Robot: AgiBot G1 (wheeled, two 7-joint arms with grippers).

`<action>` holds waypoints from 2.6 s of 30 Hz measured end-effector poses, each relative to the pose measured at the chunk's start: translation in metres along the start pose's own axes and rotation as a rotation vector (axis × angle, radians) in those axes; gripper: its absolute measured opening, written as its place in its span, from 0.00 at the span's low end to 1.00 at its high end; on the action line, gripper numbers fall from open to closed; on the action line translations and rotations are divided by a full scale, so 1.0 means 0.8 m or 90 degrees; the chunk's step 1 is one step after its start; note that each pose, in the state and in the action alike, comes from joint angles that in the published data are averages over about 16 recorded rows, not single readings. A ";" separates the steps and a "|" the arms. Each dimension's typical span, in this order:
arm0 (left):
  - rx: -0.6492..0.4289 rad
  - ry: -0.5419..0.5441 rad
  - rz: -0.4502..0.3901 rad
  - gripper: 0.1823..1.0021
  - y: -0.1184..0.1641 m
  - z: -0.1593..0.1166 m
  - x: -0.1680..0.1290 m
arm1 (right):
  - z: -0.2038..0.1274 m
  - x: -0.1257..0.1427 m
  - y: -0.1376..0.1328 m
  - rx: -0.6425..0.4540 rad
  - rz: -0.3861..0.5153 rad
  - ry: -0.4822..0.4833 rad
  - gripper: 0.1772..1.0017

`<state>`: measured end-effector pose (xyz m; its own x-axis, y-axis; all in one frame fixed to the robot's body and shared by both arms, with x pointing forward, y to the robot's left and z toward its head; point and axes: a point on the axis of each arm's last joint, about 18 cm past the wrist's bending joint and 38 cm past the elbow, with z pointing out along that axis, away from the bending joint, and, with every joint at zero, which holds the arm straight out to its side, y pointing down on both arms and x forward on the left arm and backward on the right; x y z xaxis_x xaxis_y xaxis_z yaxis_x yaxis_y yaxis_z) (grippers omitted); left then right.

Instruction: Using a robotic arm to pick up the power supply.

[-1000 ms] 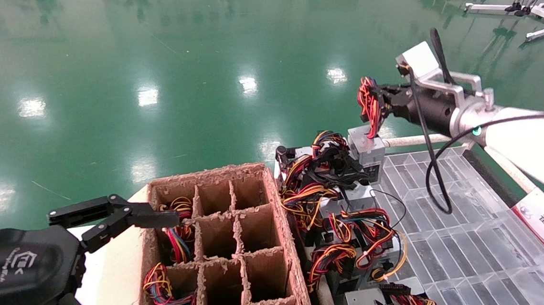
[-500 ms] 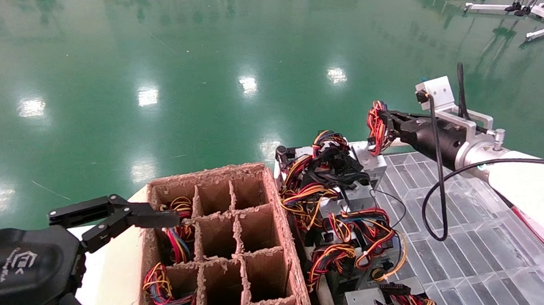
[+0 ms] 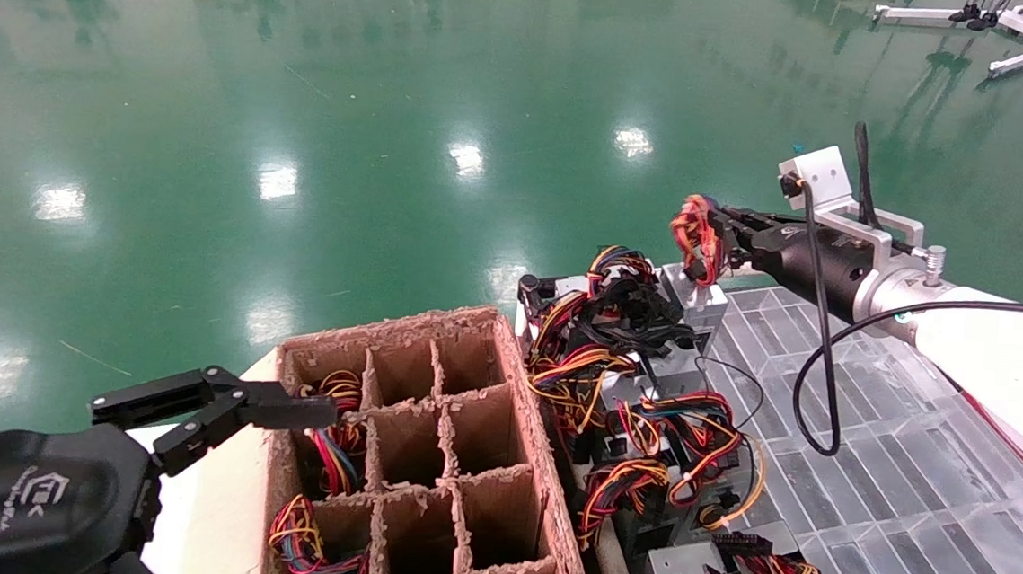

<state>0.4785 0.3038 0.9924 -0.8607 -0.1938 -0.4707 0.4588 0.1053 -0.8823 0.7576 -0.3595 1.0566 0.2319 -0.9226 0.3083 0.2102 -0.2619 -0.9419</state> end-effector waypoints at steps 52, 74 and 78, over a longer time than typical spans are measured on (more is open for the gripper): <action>0.000 0.000 0.000 1.00 0.000 0.000 0.000 | -0.153 -0.058 -0.028 0.208 0.009 -0.312 1.00; 0.000 0.000 0.000 1.00 0.000 0.000 0.000 | -0.300 -0.156 -0.021 0.204 -0.053 -0.607 1.00; 0.000 0.000 0.000 1.00 0.000 0.000 0.000 | -0.314 -0.166 -0.019 0.197 -0.059 -0.635 1.00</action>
<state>0.4786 0.3039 0.9924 -0.8608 -0.1939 -0.4707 0.4587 0.1052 -0.8823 0.4851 -0.3044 0.9965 0.8507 -0.2130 0.4806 0.4690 -0.1056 -0.8769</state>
